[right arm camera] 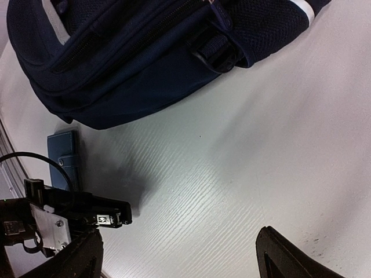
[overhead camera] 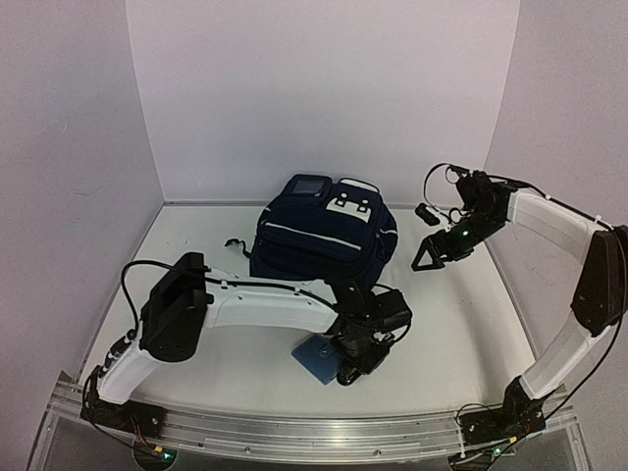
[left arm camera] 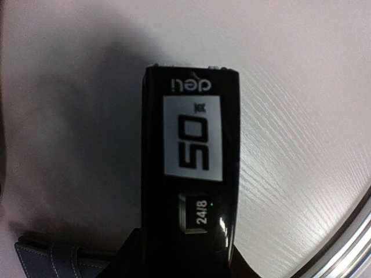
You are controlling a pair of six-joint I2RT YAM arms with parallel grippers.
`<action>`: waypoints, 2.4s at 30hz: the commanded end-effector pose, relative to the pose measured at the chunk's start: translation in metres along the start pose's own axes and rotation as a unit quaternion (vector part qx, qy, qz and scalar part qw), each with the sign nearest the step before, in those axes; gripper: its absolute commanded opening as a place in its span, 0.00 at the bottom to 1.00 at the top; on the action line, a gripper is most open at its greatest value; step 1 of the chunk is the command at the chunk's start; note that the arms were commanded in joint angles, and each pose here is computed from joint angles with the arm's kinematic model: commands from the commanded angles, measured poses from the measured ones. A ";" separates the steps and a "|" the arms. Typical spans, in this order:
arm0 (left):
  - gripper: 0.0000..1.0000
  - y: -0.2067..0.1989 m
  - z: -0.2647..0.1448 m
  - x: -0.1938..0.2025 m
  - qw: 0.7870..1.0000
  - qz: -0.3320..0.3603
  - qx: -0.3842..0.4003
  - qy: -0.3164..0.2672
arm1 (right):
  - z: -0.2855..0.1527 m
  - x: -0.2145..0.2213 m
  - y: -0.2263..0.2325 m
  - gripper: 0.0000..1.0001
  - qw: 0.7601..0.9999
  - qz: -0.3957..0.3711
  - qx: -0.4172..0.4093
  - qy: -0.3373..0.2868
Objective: Pack the student bag
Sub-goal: Pick up the stationery from the center of the board, then place the stationery in the student bag.
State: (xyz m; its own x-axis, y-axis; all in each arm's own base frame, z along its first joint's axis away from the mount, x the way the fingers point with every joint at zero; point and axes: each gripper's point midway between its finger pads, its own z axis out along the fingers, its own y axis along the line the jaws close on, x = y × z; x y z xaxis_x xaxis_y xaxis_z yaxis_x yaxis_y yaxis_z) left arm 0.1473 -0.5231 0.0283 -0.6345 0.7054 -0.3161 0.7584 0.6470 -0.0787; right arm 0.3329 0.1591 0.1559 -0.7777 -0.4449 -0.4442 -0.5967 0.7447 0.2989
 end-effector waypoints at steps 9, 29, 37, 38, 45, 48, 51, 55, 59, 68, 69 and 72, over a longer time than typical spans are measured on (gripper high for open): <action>0.00 0.030 -0.166 -0.089 0.950 -0.105 0.132 -0.264 | -0.021 -0.055 0.015 0.88 0.997 -0.029 -0.020 -0.064; 0.00 0.153 -0.241 -0.015 0.864 -0.321 0.129 -0.366 | 0.046 -0.150 0.142 0.87 0.960 -0.257 0.038 -0.102; 0.00 0.185 -0.239 0.010 0.849 -0.379 0.097 -0.356 | 0.087 -0.153 0.165 0.86 0.938 -0.325 0.086 -0.083; 0.00 0.187 -0.239 0.012 0.847 -0.382 0.096 -0.356 | 0.091 -0.153 0.163 0.86 0.936 -0.329 0.097 -0.080; 0.00 0.193 -0.244 0.018 0.836 -0.396 0.103 -0.366 | 0.107 -0.159 0.143 0.71 0.930 -0.327 0.152 -0.073; 0.00 0.192 -0.242 0.018 0.836 -0.397 0.106 -0.364 | 0.094 -0.169 0.142 0.57 0.929 -0.317 0.169 -0.092; 0.00 0.192 -0.238 0.017 0.837 -0.396 0.108 -0.361 | 0.078 -0.179 0.148 0.49 0.928 -0.311 0.171 -0.113; 0.00 0.192 -0.236 0.016 0.837 -0.396 0.112 -0.361 | 0.060 -0.188 0.157 0.38 0.928 -0.305 0.163 -0.136; 0.00 0.192 -0.237 0.015 0.834 -0.396 0.122 -0.366 | 0.050 -0.192 0.162 0.15 0.927 -0.305 0.158 -0.150; 0.00 0.170 -0.235 -0.008 0.829 -0.354 0.210 -0.378 | 0.022 -0.218 0.185 0.00 0.933 -0.272 0.123 -0.200; 0.00 0.167 -0.236 -0.012 0.826 -0.349 0.225 -0.382 | 0.018 -0.221 0.188 0.00 0.933 -0.270 0.119 -0.207; 0.00 0.163 -0.238 -0.026 0.816 -0.341 0.261 -0.388 | 0.009 -0.228 0.195 0.00 0.932 -0.266 0.109 -0.221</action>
State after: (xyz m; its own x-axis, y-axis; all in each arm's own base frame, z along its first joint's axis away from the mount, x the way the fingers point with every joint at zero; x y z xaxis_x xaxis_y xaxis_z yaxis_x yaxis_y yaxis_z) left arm 0.2412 -0.3371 0.1936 -0.8348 -0.2471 -0.4920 0.2260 0.6610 -0.7155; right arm 0.3939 0.3982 0.2312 -0.2581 -0.7087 -0.6566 -0.8049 0.5337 -0.2596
